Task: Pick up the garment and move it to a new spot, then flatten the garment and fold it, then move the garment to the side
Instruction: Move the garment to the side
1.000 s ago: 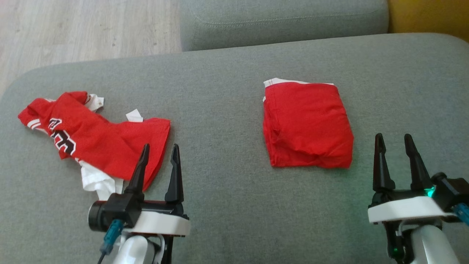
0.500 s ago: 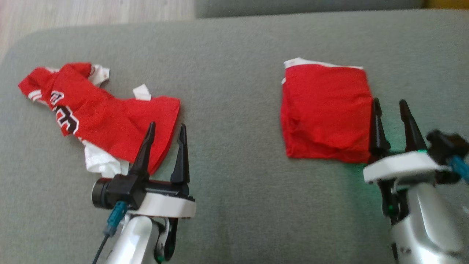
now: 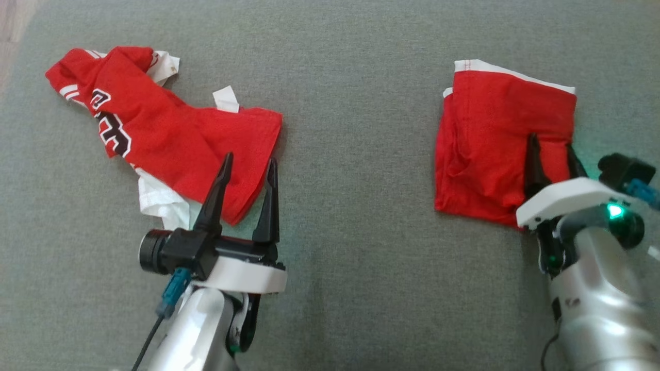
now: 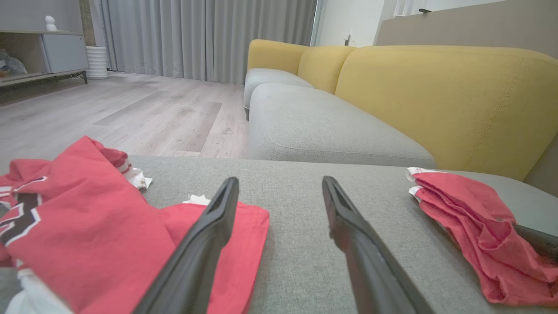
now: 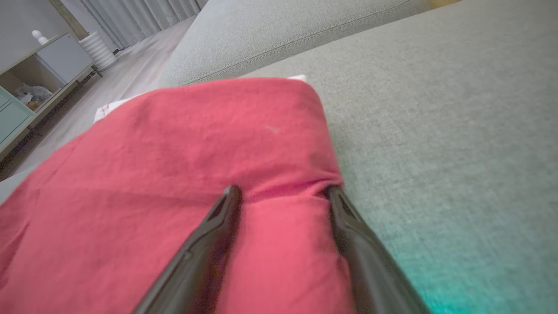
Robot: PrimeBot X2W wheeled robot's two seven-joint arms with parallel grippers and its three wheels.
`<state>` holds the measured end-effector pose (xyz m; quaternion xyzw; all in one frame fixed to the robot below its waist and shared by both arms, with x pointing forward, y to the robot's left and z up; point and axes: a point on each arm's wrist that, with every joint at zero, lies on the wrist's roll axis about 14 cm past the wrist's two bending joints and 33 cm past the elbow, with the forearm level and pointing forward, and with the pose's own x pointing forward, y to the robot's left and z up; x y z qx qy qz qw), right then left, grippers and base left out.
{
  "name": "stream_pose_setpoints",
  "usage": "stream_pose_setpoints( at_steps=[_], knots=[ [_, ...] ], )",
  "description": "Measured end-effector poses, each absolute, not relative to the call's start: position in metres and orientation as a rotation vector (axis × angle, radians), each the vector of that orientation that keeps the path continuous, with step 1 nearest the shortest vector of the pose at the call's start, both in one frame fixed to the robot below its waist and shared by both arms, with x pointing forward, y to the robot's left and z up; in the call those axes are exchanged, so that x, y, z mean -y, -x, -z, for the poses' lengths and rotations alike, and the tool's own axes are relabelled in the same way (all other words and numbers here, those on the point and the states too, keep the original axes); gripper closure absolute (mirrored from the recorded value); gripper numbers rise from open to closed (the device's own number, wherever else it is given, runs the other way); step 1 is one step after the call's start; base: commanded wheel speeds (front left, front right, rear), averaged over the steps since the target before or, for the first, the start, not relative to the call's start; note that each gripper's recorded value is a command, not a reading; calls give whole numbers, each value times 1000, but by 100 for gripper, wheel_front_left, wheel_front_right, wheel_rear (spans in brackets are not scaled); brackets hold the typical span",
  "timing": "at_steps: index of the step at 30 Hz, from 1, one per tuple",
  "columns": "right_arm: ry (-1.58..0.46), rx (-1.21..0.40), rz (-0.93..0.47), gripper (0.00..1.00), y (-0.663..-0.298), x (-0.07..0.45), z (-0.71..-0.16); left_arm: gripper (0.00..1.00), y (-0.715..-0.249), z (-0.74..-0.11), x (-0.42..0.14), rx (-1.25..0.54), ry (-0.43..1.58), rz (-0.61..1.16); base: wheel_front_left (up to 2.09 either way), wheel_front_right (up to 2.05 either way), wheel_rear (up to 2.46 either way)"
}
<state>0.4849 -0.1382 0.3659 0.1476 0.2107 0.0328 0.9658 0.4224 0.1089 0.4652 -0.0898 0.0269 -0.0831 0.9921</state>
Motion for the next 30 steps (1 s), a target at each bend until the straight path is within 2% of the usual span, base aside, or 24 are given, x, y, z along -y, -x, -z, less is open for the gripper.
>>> stream_pose_setpoints(
  at_steps=[5,6,7,13,21,26,30],
  knots=[
    [-282,-444,-74,0,-487,137,-364,0,-426,-471,-108,-37,183,166,0,0,0],
    [-270,-443,-80,33,-487,136,-364,0,-426,-472,-108,-35,182,165,0,0,0],
    [-258,-441,-85,100,-487,136,-365,0,-426,-473,-107,-32,182,166,0,0,0],
    [-127,-409,-133,100,-481,138,-375,0,-426,-482,-100,-10,192,188,0,0,0],
    [153,-364,-223,100,-478,157,-399,0,-423,-498,-91,29,198,213,0,0,0],
    [354,-407,-260,100,-473,187,-401,0,-423,-501,-87,35,202,223,0,0,0],
    [448,-465,-236,100,-473,226,-396,0,-428,-494,-92,22,207,207,0,0,0]
  ],
)
